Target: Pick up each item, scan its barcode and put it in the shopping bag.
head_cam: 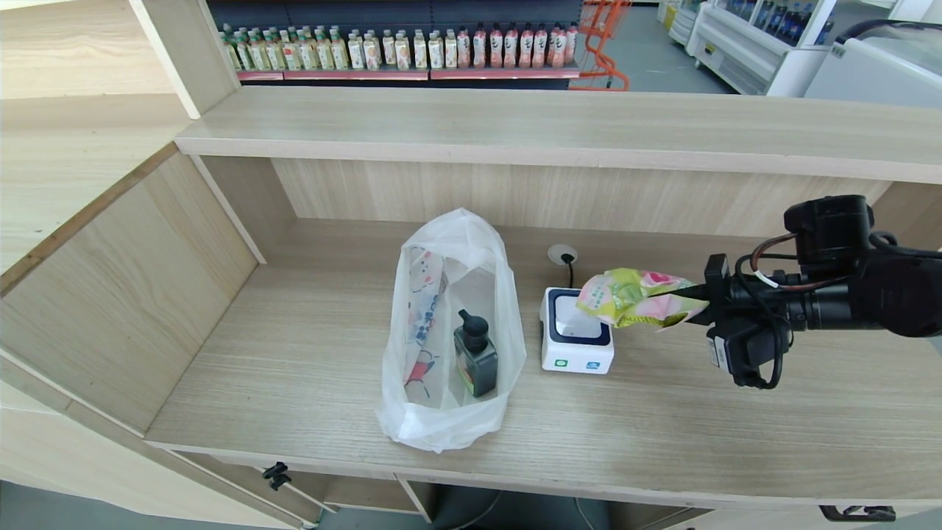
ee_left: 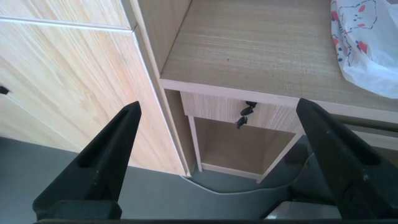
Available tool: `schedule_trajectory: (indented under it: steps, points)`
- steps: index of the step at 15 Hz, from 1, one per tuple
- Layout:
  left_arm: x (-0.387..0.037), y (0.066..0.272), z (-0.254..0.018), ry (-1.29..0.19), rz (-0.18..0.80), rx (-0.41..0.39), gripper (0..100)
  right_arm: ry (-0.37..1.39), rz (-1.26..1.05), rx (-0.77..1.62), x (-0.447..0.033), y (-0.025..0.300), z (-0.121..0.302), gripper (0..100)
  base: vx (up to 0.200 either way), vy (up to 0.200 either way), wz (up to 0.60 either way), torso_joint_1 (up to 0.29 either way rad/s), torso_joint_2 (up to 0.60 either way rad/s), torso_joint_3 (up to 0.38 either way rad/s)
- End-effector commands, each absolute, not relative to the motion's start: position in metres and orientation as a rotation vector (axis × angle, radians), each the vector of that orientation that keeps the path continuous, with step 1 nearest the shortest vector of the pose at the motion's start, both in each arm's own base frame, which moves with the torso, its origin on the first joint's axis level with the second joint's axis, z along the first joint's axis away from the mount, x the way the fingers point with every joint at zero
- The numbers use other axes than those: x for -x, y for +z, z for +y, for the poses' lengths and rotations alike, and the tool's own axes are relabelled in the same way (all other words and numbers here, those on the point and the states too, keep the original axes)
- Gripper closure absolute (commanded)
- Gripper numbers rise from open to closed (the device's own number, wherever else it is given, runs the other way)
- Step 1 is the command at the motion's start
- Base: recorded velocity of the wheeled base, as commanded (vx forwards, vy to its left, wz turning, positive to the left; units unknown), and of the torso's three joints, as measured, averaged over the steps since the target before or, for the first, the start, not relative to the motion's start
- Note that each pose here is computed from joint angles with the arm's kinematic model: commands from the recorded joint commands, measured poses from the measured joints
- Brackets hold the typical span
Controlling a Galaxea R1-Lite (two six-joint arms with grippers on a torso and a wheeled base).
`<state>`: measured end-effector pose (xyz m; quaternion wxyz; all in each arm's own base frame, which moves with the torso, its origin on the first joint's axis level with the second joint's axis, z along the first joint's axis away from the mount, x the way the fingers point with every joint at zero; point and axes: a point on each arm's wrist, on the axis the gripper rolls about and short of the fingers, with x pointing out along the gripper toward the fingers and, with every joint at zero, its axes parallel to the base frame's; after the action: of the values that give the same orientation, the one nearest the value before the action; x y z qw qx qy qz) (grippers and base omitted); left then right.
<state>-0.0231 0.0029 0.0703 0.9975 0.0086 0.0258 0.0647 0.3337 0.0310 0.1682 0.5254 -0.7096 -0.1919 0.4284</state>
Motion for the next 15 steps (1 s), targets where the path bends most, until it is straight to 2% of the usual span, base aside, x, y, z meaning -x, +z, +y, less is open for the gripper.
schedule_trajectory:
  steps: [1, 10, 15]
  points:
    - [0.023, 0.07, 0.003, 0.13, 0.051, -0.017, 0, 1.042, -0.483, 1.689, -0.332, 0.167, 0.035, 100, 0.0, 0.0, 0.0, 0.0, 0.0, 0.0]
    - [0.023, 0.07, 0.003, 0.13, 0.051, -0.017, 0, 0.981, -0.615, 1.721, -0.335, 0.183, 0.042, 100, 0.0, 0.0, 0.0, 0.0, 0.0, 0.0]
    - [0.023, 0.07, 0.003, 0.13, 0.051, -0.017, 0, 0.993, -0.613, 1.717, -0.337, 0.177, 0.042, 100, 0.0, 0.0, 0.0, 0.0, 0.0, 0.0]
